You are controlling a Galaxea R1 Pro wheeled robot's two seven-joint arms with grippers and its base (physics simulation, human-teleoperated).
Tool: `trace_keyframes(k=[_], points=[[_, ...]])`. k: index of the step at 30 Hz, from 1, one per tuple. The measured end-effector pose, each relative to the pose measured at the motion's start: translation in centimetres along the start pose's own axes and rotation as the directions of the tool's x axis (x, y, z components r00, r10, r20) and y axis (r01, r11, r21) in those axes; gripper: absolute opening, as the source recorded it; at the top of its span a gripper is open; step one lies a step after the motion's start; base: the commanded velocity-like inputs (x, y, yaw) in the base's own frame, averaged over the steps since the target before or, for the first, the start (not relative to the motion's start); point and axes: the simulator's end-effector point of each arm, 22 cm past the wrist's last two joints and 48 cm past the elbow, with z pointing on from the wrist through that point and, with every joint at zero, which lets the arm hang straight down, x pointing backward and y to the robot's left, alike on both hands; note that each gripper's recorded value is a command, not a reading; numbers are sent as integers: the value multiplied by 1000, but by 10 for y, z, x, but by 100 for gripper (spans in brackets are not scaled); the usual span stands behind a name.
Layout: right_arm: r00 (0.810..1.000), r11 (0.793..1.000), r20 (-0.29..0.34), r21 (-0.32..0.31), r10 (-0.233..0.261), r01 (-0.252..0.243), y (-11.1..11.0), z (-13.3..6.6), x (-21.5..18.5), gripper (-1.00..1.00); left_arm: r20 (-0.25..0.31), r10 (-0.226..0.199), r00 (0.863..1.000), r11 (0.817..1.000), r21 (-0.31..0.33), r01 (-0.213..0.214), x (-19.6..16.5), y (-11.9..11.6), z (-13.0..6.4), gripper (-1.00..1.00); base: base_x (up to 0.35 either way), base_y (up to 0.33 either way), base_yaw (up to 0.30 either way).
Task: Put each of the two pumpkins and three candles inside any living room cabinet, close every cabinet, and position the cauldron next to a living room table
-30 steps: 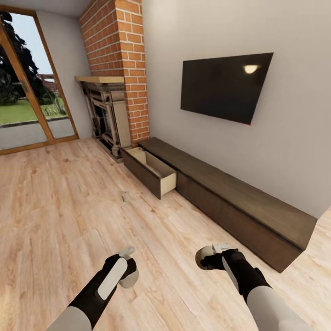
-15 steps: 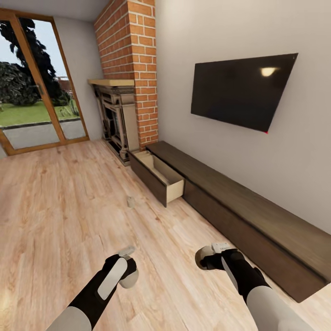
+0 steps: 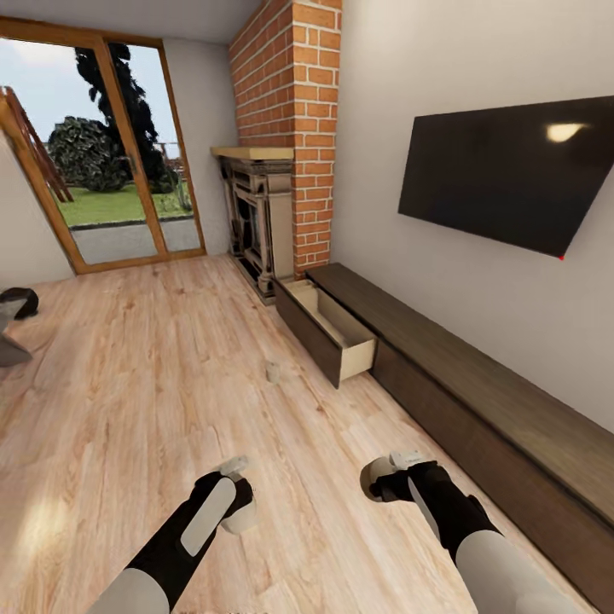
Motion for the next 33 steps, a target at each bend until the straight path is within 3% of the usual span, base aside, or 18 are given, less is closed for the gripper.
trace_keyframes(k=[10,33], points=[[1000,1000,-3,-1,0,0,0,0,1,-100,-6,-43,999,999,-5,43,-4,7,1,-100,0,0,288],[1000,1000,-2,0,0,0,-1,0,1,-100,-7,-46,999,999,-5,46,-4,7,2,-100,0,0,288]])
